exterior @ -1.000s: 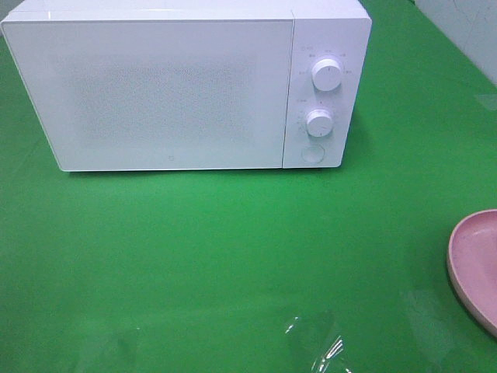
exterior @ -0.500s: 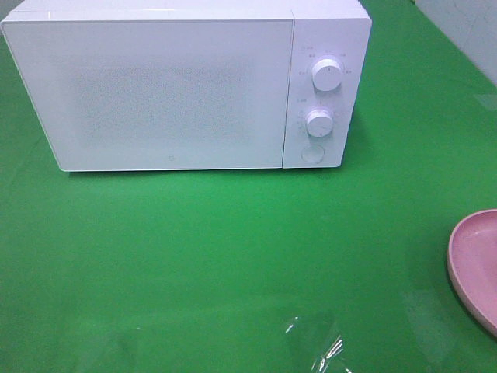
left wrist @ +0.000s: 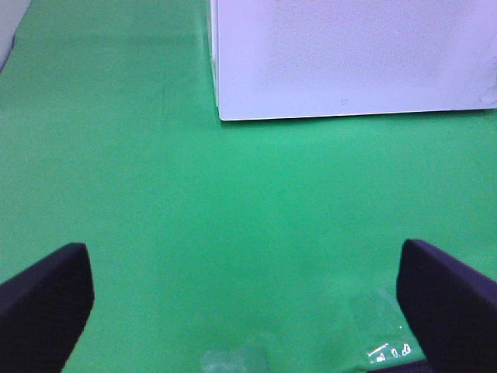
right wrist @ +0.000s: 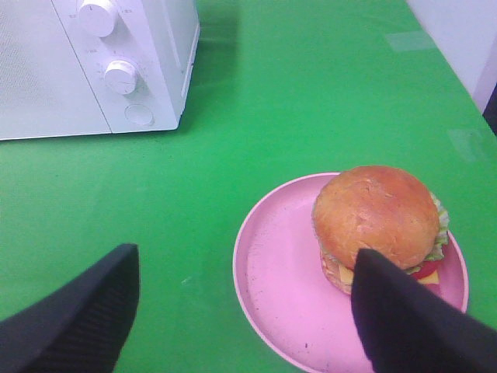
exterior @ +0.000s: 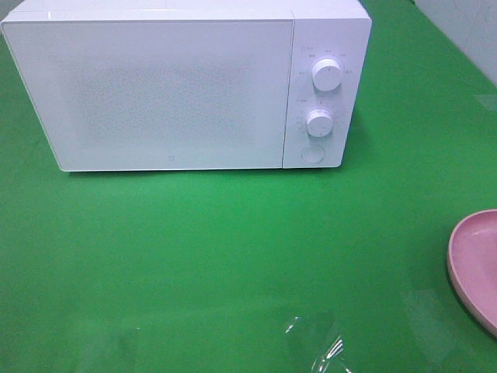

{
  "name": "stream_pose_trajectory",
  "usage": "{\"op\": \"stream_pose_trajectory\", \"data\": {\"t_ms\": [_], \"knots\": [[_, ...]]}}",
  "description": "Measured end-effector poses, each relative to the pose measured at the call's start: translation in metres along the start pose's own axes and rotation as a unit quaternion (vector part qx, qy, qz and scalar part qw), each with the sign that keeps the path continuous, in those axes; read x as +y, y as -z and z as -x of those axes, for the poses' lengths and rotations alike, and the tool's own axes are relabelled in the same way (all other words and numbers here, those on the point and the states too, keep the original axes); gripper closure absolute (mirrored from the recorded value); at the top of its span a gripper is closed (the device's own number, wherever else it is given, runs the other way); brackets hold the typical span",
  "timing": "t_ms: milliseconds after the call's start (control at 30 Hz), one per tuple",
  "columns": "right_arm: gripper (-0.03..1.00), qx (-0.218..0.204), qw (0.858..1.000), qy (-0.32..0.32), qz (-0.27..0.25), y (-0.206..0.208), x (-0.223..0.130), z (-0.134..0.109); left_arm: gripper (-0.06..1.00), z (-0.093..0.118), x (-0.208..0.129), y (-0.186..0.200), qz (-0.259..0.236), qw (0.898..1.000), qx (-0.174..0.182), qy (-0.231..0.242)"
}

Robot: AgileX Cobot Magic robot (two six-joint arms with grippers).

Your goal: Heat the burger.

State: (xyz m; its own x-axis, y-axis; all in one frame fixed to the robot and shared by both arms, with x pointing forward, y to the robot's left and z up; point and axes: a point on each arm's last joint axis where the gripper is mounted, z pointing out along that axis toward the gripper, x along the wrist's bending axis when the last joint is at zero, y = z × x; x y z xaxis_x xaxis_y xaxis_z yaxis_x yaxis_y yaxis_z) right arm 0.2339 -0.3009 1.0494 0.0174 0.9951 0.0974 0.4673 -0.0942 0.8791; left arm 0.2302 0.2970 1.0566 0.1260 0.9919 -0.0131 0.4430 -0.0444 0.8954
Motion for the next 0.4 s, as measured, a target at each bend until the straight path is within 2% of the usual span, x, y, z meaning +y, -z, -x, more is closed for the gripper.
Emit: {"op": "stream_pose_trajectory", "data": {"t_ms": [200, 400], "knots": [[0.24, 0.0, 1.0, 0.0, 0.0, 0.0, 0.0, 0.0, -0.04, 0.0004, 0.0001, -0.0002, 0.0, 1.0, 0.024, 0.012], [0.24, 0.0, 1.0, 0.0, 0.0, 0.0, 0.0, 0.0, -0.04, 0.0004, 0.0001, -0.0002, 0.0, 1.0, 0.025, 0.012]]}}
